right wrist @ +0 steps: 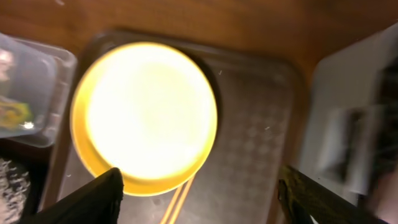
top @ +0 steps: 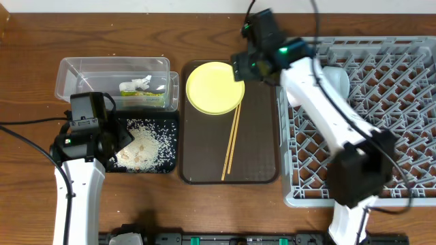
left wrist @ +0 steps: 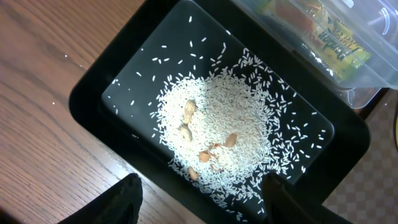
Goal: Sort waste into correct bins and load items into the dishwasher rack
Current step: 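Reach the right gripper to the yellow plate and grasp its edge, then lift the yellow plate and stand it upright in the rack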
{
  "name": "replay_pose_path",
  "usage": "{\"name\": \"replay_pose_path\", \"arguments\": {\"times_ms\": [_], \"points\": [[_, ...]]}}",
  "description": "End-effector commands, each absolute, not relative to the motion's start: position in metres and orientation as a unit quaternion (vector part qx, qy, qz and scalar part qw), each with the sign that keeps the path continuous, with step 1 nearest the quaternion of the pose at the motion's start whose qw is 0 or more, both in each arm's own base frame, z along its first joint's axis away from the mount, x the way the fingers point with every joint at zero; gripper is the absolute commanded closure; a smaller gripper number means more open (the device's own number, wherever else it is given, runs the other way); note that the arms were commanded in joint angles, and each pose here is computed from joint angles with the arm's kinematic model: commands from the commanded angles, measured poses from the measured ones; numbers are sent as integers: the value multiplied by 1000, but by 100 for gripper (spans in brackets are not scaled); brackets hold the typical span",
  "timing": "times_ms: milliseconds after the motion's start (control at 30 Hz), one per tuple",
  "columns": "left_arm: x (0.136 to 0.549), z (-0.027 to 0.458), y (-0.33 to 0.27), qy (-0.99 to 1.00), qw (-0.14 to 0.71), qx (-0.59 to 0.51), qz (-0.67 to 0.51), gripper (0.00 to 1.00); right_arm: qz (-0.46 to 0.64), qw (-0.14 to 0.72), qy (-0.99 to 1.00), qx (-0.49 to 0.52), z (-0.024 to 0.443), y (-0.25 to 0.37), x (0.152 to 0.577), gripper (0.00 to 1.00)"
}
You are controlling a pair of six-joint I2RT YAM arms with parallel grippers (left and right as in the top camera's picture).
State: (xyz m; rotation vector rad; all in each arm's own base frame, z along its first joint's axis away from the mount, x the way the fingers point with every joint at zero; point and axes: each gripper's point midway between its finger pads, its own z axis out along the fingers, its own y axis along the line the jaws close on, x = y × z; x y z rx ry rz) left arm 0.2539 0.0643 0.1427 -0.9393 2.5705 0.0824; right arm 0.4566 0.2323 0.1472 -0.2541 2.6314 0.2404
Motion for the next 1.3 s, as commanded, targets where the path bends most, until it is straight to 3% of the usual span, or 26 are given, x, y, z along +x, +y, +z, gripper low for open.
{"name": "replay_pose_path", "arguments": {"times_ms": [0, 233, 467, 533, 667, 700, 867, 1067, 1267], "points": [[254, 147, 67, 916, 208, -341, 33, 35, 65, 219, 971, -75, 108, 237, 462, 24], [254, 147, 67, 916, 208, -341, 33, 36, 45, 160, 985, -50, 37, 235, 460, 31], [254, 147, 67, 916, 208, -341, 34, 36, 47, 135, 988, -54, 2, 241, 457, 51], [254, 147, 67, 916, 208, -341, 34, 35, 50, 142, 987, -55, 3, 244, 460, 62], [254, 147, 67, 916, 208, -341, 34, 35, 61, 164, 983, -54, 12, 248, 470, 99], [254, 147, 67, 916, 208, -341, 34, 36, 63, 168, 982, -53, 15, 248, 472, 99], [254, 147, 67, 916, 208, -341, 33, 35, 64, 213, 974, -39, 56, 237, 487, 99], [254, 147, 67, 916, 208, -341, 33, 36, 38, 303, 950, -57, 150, 212, 495, 99], [254, 147, 68, 916, 208, -342, 34, 36, -26, 366, 927, -76, 240, 160, 475, 99]]}}
